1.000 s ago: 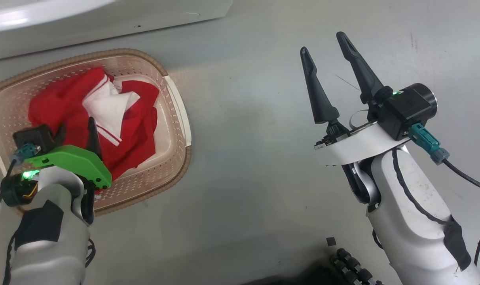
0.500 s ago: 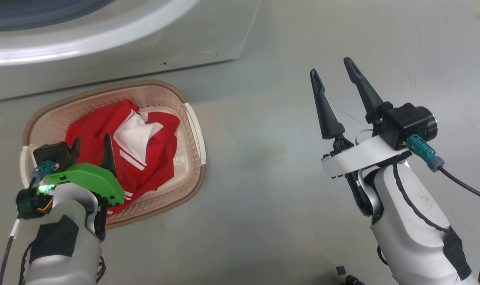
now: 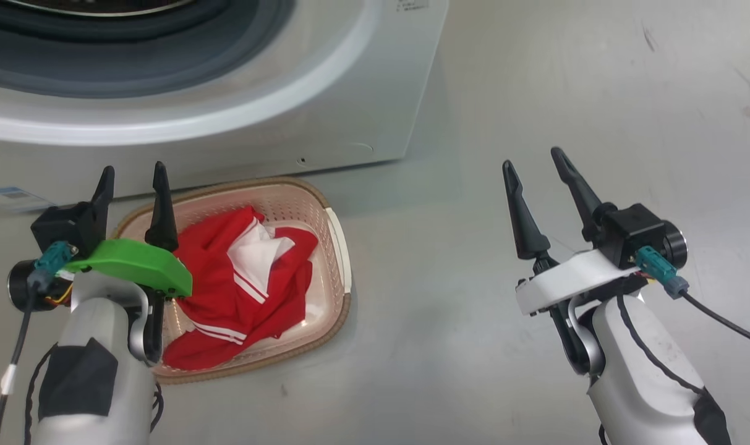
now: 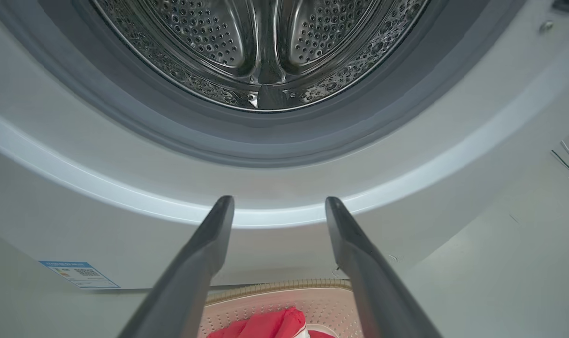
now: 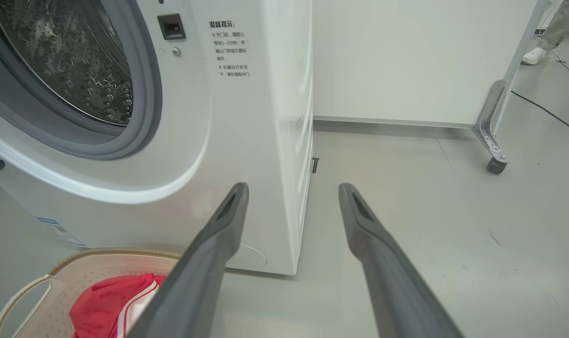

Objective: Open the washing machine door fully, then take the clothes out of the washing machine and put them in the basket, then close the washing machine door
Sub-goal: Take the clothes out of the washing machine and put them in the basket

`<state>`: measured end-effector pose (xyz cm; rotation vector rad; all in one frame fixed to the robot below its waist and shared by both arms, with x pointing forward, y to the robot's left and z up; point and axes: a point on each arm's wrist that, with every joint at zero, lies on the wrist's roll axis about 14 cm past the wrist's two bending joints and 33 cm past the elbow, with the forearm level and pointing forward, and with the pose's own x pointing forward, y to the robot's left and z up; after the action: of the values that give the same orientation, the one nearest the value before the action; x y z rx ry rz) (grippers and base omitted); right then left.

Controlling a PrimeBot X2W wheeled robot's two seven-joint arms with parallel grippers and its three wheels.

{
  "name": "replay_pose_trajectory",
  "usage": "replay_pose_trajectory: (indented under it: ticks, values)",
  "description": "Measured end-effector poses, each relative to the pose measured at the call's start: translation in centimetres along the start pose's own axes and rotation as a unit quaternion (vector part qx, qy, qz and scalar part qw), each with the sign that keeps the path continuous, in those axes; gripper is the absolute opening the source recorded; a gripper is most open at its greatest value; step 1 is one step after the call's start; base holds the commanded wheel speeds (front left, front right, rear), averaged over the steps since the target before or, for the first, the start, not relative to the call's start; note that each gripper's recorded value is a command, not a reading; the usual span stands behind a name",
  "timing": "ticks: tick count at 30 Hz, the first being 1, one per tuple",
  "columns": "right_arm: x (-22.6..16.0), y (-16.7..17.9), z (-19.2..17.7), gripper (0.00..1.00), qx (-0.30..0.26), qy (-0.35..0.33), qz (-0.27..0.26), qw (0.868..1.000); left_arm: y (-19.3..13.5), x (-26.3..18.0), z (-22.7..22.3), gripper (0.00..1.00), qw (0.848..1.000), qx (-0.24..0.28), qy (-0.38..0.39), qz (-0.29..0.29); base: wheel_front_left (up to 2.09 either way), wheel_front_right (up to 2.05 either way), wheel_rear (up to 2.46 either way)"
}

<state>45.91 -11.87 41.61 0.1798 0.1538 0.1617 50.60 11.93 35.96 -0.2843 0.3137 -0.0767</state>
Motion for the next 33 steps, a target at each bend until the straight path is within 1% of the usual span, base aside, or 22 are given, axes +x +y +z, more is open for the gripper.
replay_pose_trajectory:
  ticks: [6, 14, 20, 27, 33]
  values:
    - [-1.5, 0.9, 0.8, 1.0, 0.001, -0.005, 0.007, 1.0, -0.2, -2.5, 3.5, 1.0, 0.999, 0.019, -0.049, -0.001, 0.0, 0.0, 0.0]
    - [-3.3, 2.2, 2.3, 1.0, -0.003, -0.022, 0.02, 1.0, -0.5, -6.2, 5.5, 1.0, 0.996, 0.039, -0.08, -0.003, 0.0, 0.0, 0.0]
    - [-4.9, 2.3, 3.0, 1.0, -0.003, -0.031, 0.017, 0.999, -0.7, -8.7, 5.9, 1.0, 0.995, 0.044, -0.091, -0.003, 0.0, 0.0, 0.0]
    - [-6.5, 2.4, 3.2, 1.0, -0.003, -0.035, 0.013, 0.999, -0.4, -11.2, 5.6, 1.0, 0.994, 0.047, -0.096, 0.011, 0.0, 0.0, 0.0]
    - [-7.4, 2.5, 3.5, 1.0, -0.003, -0.039, 0.012, 0.999, -0.3, -12.7, 5.5, 1.0, 0.994, 0.049, -0.1, 0.016, 0.0, 0.0, 0.0]
